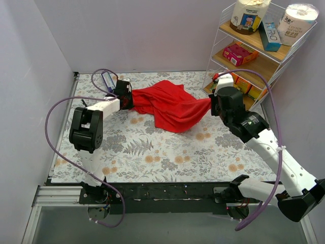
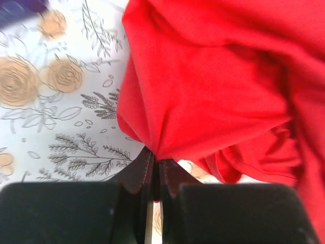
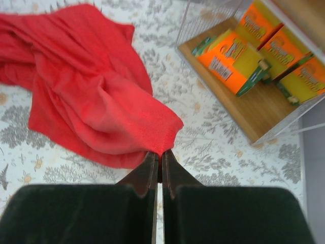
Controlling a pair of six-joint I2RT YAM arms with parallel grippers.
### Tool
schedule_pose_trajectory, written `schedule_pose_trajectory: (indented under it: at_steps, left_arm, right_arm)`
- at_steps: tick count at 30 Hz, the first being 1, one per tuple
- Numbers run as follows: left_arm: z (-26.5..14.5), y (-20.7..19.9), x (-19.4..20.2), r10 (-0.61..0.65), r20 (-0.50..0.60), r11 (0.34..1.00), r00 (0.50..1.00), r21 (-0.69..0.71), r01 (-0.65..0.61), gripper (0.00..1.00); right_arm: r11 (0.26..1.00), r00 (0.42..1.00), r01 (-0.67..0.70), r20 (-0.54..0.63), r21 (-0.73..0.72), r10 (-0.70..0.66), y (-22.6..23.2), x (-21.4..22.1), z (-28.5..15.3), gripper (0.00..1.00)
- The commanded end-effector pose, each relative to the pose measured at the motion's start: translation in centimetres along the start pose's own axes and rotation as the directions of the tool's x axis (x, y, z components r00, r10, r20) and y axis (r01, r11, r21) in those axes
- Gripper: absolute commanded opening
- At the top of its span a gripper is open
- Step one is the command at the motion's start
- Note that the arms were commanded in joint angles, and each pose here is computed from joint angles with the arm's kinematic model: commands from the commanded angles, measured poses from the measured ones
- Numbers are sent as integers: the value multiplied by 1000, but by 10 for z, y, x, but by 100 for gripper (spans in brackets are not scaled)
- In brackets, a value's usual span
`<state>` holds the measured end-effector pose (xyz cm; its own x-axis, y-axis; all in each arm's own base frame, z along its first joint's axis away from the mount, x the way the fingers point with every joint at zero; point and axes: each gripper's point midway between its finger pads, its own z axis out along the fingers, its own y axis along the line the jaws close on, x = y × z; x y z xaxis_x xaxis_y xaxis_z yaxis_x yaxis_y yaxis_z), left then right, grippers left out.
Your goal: Pin the brooch onto the clothing
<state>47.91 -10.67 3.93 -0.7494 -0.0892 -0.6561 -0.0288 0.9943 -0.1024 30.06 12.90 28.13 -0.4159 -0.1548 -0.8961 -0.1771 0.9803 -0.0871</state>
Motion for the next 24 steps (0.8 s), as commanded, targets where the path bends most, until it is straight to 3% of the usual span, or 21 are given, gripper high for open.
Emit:
schedule_pose_trajectory:
  at_steps: [1, 5, 7, 8, 14, 18, 24]
  left_arm:
    - [-130, -22, -154, -59, 412, 996, 909, 82, 27, 0]
    - [-246, -36, -243, -136, 605, 980, 785, 197, 19, 0]
    - [-284, -36, -263, -160, 634, 975, 756, 224, 18, 0]
    - [-318, -38, -283, -181, 678, 968, 712, 250, 7, 0]
    - [-402, -40, -293, -247, 711, 925, 658, 376, -58, 0]
    - [-409, -53, -280, -256, 693, 892, 674, 437, -111, 0]
    - [-372, -56, -264, -245, 633, 887, 735, 452, -94, 0]
  right_arm:
    - [994, 973, -17, 230, 107, -8, -40, -85, -50, 6]
    - [971, 928, -39, 369, 236, -52, -80, -137, -98, 8]
    - [957, 894, -88, 446, 275, -46, -99, -161, -130, 8]
    - [955, 871, -118, 489, 273, -33, -108, -169, -148, 8]
    - [940, 764, -222, 645, 260, 2, -144, -181, -223, 5]
    - [924, 766, -239, 643, 298, -9, -157, -168, -235, 5]
    - [912, 804, -222, 594, 346, -29, -159, -149, -223, 5]
